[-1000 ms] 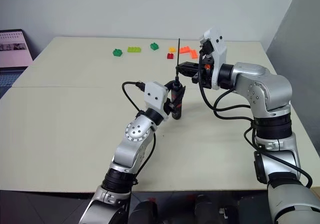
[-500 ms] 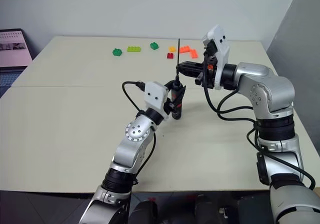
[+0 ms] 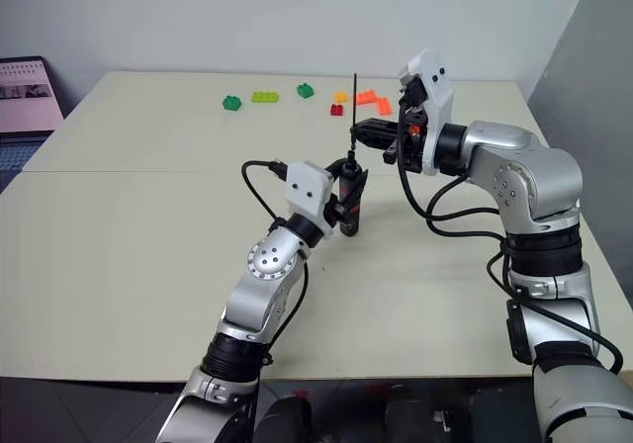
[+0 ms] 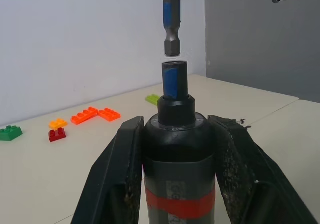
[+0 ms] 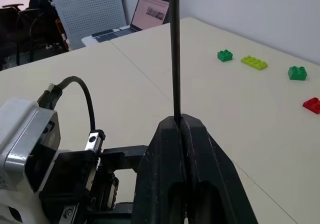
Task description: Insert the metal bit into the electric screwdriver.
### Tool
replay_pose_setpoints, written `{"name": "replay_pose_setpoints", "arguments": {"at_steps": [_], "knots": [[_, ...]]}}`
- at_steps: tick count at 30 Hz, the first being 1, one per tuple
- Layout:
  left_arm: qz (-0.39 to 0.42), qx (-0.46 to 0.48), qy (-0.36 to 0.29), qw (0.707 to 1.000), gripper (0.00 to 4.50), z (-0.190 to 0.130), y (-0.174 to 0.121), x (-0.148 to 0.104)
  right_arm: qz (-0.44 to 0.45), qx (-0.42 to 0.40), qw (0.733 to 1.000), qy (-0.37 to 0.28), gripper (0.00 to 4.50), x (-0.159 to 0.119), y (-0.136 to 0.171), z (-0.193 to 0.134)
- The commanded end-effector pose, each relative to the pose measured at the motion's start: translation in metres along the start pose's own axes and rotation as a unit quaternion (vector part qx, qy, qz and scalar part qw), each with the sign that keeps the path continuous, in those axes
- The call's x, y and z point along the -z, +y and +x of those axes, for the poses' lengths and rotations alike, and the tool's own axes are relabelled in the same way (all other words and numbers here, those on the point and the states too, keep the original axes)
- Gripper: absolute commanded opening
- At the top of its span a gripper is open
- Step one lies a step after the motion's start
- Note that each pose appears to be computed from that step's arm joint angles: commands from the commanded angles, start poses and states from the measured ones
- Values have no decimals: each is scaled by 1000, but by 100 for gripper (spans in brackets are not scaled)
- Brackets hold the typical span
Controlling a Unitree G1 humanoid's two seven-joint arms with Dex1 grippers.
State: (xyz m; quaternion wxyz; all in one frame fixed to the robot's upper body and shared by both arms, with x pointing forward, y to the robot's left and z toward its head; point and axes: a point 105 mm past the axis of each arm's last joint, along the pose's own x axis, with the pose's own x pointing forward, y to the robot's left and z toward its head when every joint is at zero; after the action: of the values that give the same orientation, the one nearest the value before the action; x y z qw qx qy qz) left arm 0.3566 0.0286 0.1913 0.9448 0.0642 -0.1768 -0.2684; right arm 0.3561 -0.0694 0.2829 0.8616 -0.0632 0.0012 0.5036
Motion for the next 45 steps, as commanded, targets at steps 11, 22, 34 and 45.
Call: {"name": "replay_pose_setpoints", "arguments": {"at_steps": [11,22,34,45], "knots": [[11,-3,-25,1000,164,2,2,-13,-22,-14,1000,-5,0,-9,11,-2],[11,-4,-24,1000,164,2,2,-12,-26,-24,999,5,0,-4,11,0],[12,-7,-23,1000,164,1,4,-11,-25,-12,999,-28,0,-26,1,-3],[12,-4,-23,1000,164,1,3,-11,-21,-8,1000,-19,0,-20,-2,-9]]}}
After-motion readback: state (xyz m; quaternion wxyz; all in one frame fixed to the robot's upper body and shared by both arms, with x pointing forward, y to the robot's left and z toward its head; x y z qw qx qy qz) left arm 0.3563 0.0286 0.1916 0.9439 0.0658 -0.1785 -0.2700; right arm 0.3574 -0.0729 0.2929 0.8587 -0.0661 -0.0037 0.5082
